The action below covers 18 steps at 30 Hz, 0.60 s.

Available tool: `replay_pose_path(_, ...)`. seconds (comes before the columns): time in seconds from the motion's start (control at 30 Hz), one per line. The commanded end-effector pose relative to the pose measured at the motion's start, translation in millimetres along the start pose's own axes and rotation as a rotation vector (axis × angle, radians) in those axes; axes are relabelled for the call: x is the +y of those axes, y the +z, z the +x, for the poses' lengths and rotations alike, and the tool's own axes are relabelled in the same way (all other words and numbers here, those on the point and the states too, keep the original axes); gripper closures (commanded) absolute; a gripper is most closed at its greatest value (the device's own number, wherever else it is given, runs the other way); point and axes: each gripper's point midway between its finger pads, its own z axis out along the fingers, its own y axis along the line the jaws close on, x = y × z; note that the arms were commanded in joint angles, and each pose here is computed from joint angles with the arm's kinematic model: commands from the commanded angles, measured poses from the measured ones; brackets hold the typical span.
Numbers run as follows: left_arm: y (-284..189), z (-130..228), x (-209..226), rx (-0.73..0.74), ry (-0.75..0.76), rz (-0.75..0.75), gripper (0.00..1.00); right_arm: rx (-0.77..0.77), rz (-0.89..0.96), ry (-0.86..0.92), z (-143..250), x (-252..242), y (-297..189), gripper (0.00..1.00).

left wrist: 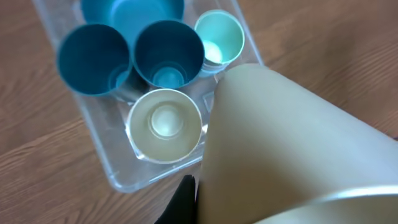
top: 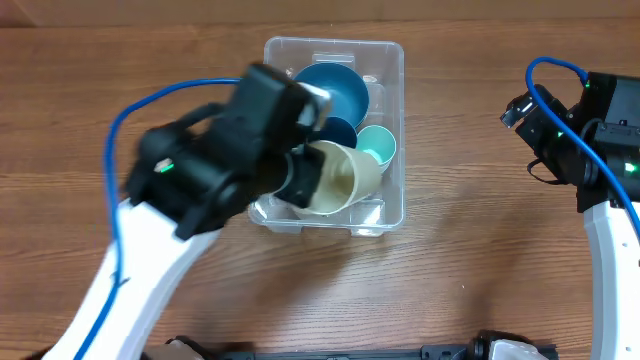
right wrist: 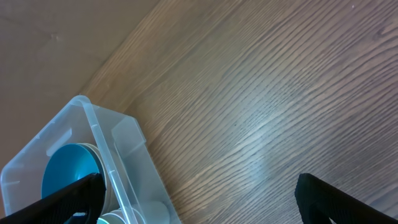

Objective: Pack container
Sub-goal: 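Carry the cream cup into the bin's near-right corner and release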

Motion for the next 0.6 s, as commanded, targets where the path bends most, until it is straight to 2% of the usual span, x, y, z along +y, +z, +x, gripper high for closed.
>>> replay_pose_path(0.0,37.1,-5.8,-0.5,0.063,0.012,-0.093,0.96,-0.014,-0.008,0.005,-4.7,2.5,-2.3,0.0)
replay_pose_path(0.07,57.3,-7.9,2.7,0.096,0.019,-0.14,0.96,-0.014,-0.007,0.005,-4.7,2.4,-2.3,0.0)
replay_pose_path(0.33,111.6,-11.9,-2.5,0.179,0.02,-0.137,0.96,-0.014,-0.008,0.005,-4.7,2.5,-2.3,0.0)
replay_pose_path(0.57,126.4,-7.6,-3.1,0.219,0.021,-0.138,0.95,-0.014,-0.007,0.005,-4.7,2.4,-2.3,0.0)
